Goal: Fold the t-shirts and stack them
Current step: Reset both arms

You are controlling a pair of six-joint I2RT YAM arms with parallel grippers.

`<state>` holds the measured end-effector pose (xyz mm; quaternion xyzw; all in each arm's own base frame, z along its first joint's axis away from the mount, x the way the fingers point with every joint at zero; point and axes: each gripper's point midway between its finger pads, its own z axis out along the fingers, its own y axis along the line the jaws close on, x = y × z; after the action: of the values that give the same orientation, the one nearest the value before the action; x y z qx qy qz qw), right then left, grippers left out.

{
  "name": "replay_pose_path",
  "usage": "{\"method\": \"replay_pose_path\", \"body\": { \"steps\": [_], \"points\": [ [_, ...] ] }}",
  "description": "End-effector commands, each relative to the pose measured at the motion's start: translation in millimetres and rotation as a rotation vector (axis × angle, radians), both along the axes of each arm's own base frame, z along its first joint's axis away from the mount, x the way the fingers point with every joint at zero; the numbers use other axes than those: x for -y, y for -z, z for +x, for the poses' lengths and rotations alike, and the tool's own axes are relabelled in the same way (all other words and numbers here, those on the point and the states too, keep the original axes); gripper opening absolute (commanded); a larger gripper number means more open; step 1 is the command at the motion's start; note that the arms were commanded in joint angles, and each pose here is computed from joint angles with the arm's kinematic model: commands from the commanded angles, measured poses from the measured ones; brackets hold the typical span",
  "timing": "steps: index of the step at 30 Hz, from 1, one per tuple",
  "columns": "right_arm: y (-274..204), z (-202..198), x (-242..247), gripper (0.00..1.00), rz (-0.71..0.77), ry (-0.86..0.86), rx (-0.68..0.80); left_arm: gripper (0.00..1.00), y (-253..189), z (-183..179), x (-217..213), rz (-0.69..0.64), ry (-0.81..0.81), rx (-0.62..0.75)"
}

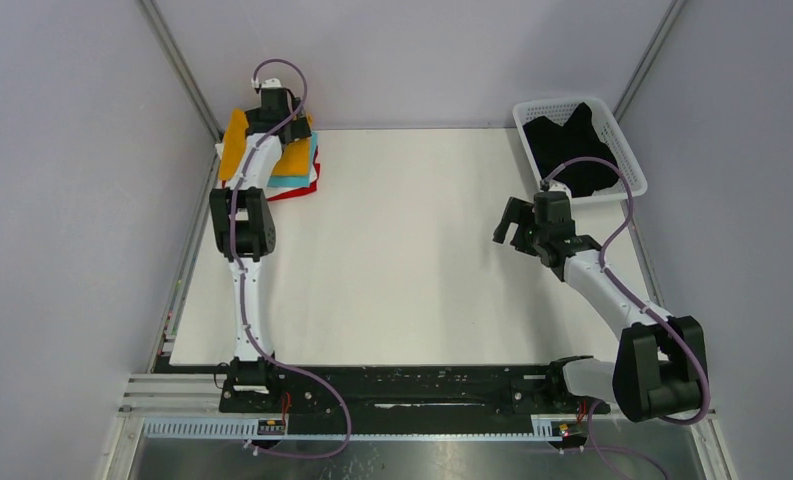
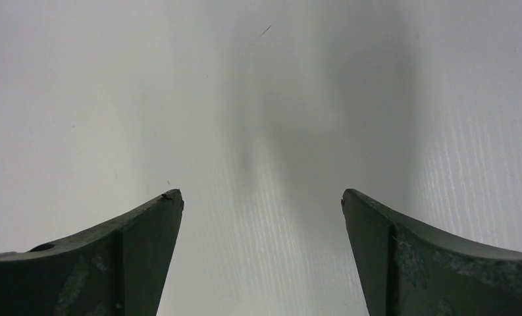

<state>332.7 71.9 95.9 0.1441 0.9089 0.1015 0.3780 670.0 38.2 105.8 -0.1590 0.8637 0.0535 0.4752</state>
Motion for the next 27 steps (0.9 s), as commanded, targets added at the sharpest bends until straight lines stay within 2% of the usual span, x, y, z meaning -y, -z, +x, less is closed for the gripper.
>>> {"method": "replay_pose_path", "body": {
  "steps": [1, 5, 7, 9, 10, 17, 21, 27],
  "points": [
    [-37, 3, 2, 1.0, 0.032, 0.028, 0.108, 0.99, -150, -29, 23, -0.043, 0.006, 0.227],
    [-37, -12, 15, 0.99, 0.018, 0.081, 0.135, 0.99, -193, -97, 38, -0.137, -0.032, 0.298],
    [-37, -19, 22, 1.0, 0.005, 0.106, 0.156, 0.99, -176, -141, 52, -0.216, -0.026, 0.274],
    [-37, -25, 27, 1.0, -0.014, 0.108, 0.173, 0.99, -177, -181, 69, -0.295, 0.016, 0.306],
    [-37, -28, 29, 0.99, -0.019, 0.113, 0.178, 0.99, -191, -206, 79, -0.318, 0.054, 0.352],
    [-38, -44, 33, 0.99, 0.001, 0.137, 0.215, 0.99, -133, -328, 91, -0.317, 0.045, 0.285],
    [-26, -49, 20, 1.0, 0.082, 0.101, 0.255, 0.99, -101, -364, 98, -0.364, 0.09, 0.32],
    [-23, -48, 28, 0.99, 0.068, 0.144, 0.313, 0.99, -94, -379, 85, -0.332, 0.065, 0.355]
  ]
}}
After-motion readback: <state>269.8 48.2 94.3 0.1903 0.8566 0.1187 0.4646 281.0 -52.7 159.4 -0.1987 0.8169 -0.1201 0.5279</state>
